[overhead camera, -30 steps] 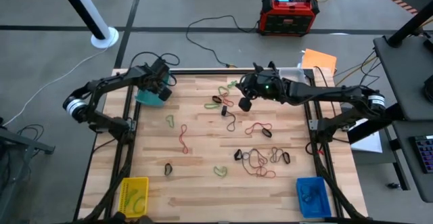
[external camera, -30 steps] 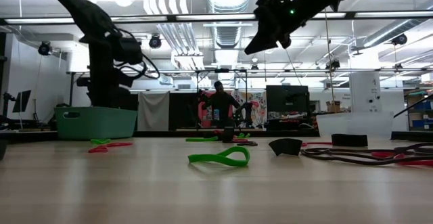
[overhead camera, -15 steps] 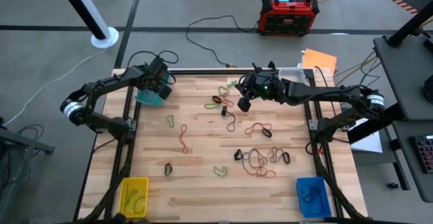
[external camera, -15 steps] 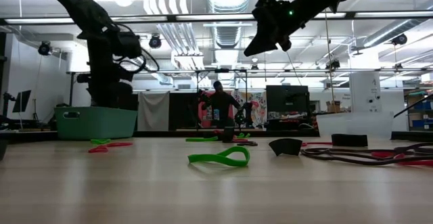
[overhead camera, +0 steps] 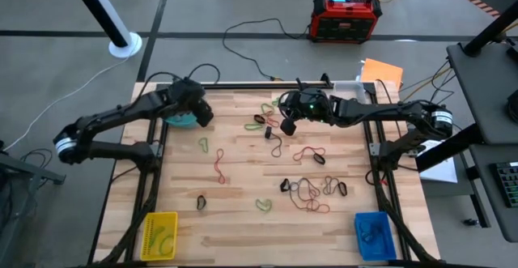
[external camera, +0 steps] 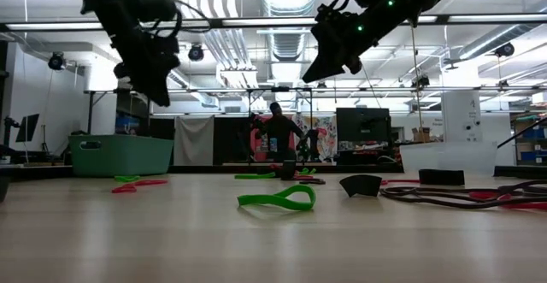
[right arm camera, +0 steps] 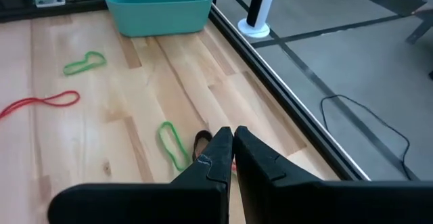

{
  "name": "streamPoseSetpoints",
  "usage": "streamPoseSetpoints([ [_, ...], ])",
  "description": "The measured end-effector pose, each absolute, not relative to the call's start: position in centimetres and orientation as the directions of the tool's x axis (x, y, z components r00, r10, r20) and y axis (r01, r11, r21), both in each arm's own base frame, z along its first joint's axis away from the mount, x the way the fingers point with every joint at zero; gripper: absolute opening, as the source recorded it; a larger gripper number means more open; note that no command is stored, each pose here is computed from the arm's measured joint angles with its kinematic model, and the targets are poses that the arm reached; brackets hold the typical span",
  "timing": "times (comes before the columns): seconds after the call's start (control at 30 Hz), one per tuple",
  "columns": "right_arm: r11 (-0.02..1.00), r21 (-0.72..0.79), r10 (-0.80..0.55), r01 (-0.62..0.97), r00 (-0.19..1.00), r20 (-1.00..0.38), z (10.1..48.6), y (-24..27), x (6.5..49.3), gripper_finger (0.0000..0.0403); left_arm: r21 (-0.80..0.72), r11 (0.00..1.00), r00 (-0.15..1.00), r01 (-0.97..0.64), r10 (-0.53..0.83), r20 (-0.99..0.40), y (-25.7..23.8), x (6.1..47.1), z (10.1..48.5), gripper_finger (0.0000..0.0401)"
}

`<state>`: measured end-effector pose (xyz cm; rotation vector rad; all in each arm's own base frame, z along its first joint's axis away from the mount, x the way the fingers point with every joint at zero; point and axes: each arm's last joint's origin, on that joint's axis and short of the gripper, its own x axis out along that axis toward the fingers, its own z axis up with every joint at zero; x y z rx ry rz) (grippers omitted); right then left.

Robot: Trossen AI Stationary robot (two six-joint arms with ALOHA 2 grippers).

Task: Sort rubber bands into baskets
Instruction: Put the black rubber band into the transparent bin

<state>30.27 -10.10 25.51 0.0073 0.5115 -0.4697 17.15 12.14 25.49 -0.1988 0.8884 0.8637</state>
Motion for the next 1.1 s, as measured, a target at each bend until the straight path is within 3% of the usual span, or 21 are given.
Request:
streamPoseSetpoints([
  [0.23,0.901,-0.084,-0.412,0.426,0.779,-0.473,25.5,-9.5,30.5,0.0009,0.165,0.778,0.432,-0.606,0.497,-0.752,8.8,17.9,25.1,0.0111],
  [0.47,0.921,-0.085,-0.372,0.379,0.799,-0.473,25.4,-8.0,31.0,0.0009,0.079,0.904,0.501,-0.419,0.303,-0.811,5.4,18.4,22.9,0.0111],
  [0.77,0.930,-0.047,-0.341,0.363,0.811,-0.476,25.4,-6.8,31.2,0.0009,0.010,0.950,0.534,-0.311,0.184,-0.825,1.8,18.7,20.7,0.0111],
  [1.1,0.915,0.047,-0.327,0.402,0.802,-0.499,25.0,-6.3,31.1,0.0009,-0.026,0.964,0.608,-0.266,0.146,-0.780,0.4,19.3,20.3,0.0111],
])
